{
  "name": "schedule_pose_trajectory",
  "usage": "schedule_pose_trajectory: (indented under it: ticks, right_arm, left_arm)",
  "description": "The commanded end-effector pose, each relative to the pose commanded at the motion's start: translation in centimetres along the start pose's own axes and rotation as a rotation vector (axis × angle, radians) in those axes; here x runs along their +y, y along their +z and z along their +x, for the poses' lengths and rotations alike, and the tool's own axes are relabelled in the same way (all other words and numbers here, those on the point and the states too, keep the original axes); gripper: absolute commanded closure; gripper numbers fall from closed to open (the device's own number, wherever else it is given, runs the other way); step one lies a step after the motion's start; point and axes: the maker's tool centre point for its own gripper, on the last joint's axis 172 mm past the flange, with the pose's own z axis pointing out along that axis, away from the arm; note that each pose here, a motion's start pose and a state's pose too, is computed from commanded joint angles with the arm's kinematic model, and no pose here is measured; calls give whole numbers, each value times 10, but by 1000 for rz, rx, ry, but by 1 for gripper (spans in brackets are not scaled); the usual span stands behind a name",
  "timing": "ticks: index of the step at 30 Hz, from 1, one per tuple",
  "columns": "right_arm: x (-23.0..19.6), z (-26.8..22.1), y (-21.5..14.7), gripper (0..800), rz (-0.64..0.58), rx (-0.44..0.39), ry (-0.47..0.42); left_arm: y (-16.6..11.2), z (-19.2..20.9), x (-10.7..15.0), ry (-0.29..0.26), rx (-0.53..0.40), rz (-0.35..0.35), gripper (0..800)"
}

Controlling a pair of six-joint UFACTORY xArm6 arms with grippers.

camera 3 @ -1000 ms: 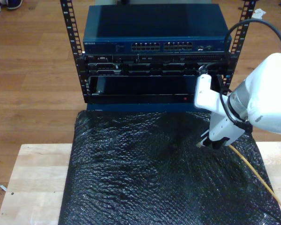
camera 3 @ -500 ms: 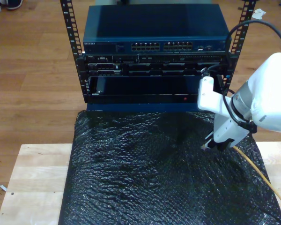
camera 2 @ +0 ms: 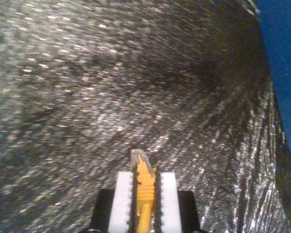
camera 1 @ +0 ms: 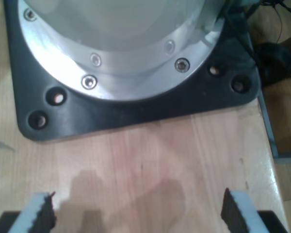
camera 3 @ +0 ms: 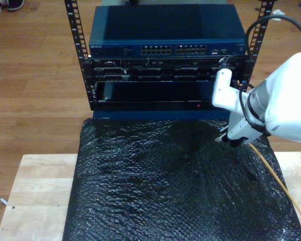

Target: Grab the cable and plug it in

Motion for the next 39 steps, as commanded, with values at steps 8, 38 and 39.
schedule_pose_trajectory:
  ticks: [8,38,39]
  right_arm:
    - [28,16,-10,800,-140,25,-35]
    - [138,95,-74,800,-634,90,-287]
    - [140,94,-73,800,-655,92,-287]
  left_arm:
    - [0,0,0,0,-2,0,0]
    - [0,0,0,0,-2,0,0]
    - [0,0,0,0,-2,0,0]
